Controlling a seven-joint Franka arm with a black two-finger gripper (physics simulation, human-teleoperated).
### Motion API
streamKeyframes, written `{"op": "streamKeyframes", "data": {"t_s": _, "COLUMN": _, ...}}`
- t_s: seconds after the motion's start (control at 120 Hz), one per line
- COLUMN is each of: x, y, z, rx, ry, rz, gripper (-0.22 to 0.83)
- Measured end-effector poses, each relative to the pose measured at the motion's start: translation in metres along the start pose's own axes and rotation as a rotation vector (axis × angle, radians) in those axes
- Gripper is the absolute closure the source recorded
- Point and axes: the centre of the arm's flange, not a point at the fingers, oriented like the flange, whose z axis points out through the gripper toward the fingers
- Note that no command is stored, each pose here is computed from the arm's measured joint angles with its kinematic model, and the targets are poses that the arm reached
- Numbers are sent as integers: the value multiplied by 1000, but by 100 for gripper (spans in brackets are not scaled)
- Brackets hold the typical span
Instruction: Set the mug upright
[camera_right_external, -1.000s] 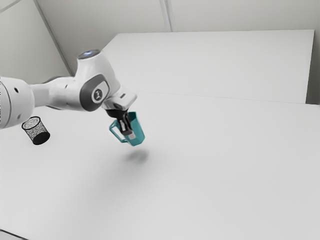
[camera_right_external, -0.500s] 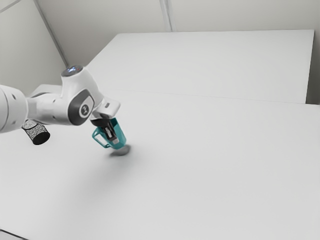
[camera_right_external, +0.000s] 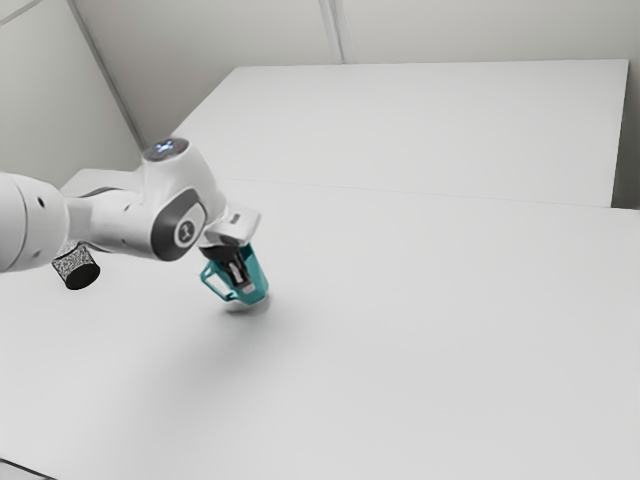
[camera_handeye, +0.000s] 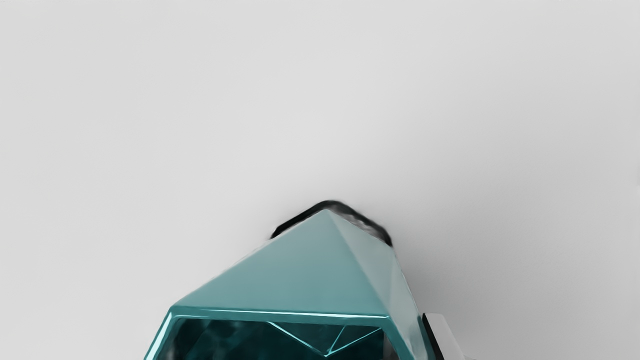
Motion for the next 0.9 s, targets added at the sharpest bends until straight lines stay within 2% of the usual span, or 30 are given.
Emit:
{"op": "streamKeyframes", "data": {"t_s": 0.267, "x": 12, "y": 23, "z": 9, "rx": -18, "ry": -12, "rz": 14, "gripper": 78}}
{"op": "streamKeyframes", "data": {"t_s": 0.567, "x": -1, "y": 11, "z": 12, "rx": -18, "ry": -19, "rz": -47, "gripper": 78}}
{"op": "streamKeyframes", "data": {"t_s": 0.683, "x": -8, "y": 5, "z": 12, "rx": -19, "ry": -20, "rz": -72, "gripper": 75}}
{"op": "streamKeyframes", "data": {"t_s": 0.9, "x": -9, "y": 5, "z": 13, "rx": -25, "ry": -20, "rz": -83, "gripper": 64}}
